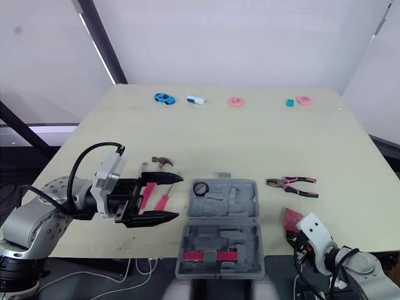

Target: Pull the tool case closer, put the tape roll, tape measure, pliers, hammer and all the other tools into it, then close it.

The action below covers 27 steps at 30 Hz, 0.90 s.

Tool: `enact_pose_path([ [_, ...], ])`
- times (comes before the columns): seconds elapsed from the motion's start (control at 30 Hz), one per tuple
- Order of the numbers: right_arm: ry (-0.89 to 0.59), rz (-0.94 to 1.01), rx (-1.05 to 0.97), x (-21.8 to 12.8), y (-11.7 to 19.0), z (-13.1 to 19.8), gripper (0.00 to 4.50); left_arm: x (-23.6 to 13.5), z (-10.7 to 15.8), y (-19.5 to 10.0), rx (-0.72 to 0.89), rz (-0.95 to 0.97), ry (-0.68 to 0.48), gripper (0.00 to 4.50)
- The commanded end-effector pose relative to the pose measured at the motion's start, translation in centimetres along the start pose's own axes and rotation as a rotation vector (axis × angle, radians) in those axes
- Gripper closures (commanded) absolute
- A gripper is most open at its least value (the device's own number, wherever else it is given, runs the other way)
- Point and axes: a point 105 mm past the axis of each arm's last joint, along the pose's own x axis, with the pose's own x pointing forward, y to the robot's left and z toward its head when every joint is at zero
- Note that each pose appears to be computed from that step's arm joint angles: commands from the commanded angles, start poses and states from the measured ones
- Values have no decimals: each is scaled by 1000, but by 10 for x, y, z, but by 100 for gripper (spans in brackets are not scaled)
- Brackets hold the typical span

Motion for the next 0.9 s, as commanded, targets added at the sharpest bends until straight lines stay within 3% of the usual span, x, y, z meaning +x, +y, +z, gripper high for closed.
enact_pose_path([
  [0.03, -28, 11, -26, -4, 2, 8, 445, 1, 4, -5, 39, -28, 10, 0],
  [0.47, -8, 43, -45, -10, 3, 9, 445, 1, 0, -7, 41, -51, 23, 0],
  [0.6, -19, 78, -74, -22, 5, 15, 349, 0, 0, -8, 52, -65, 37, 0],
  [0.73, -10, 136, -115, -40, 7, 16, 138, -2, -1, -8, 59, -77, 48, 0],
  [0.8, -34, 152, -133, -47, 3, 19, 53, -2, 0, -8, 60, -77, 39, 0],
  [0.87, -69, 156, -158, -50, -2, 24, 7, -1, 1, -8, 61, -79, 34, 0],
  [0.9, -81, 156, -191, -50, -6, 25, 7, -1, 1, -8, 63, -86, 32, 0],
])
